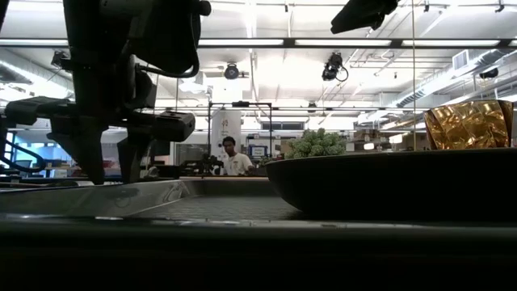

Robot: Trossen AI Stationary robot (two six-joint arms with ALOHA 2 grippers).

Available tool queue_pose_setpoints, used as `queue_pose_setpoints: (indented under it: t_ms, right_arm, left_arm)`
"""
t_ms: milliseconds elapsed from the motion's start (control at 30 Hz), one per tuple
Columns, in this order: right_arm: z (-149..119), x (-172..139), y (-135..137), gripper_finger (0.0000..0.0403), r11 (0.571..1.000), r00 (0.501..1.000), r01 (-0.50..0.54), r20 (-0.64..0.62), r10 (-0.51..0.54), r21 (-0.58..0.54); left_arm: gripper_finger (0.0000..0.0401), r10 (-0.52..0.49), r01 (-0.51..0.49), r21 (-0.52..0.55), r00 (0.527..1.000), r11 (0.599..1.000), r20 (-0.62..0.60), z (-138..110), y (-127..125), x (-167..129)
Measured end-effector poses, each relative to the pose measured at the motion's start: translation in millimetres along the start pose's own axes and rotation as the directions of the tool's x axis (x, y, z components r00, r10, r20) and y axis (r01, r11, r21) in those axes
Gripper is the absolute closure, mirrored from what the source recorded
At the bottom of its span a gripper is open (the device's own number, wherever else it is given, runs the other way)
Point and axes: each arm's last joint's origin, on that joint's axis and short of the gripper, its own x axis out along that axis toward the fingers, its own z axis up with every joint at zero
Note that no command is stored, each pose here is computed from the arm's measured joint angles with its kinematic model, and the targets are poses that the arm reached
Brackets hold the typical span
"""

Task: Pick and place plate/cup/fork/spoon on tray
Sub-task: Put the fork on the black tray to the left of the black plate

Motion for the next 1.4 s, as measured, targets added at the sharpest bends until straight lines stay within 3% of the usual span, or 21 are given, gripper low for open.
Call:
queue_pose_setpoints:
  t_ms: [700,1167,1400]
  right_arm:
    - [1,-2,7,0.0265,0.999,0.999,-0.03,0.015,0.031,-0.014]
    - [2,-2,7,0.0265,0.999,0.999,-0.03,0.02,0.03,-0.012]
    - [2,-2,7,0.0265,0.999,0.999,-0.03,0.02,0.03,-0.012]
  left_arm:
    - [0.0234,0.03,-0.028,0.024,0.994,0.999,-0.106,5,2,19]
    - [0.0365,0.011,-0.003,0.073,0.994,0.997,-0.106,8,-2,21]
    - [0.0383,-0.009,0.019,0.112,0.996,0.994,-0.087,8,-4,21]
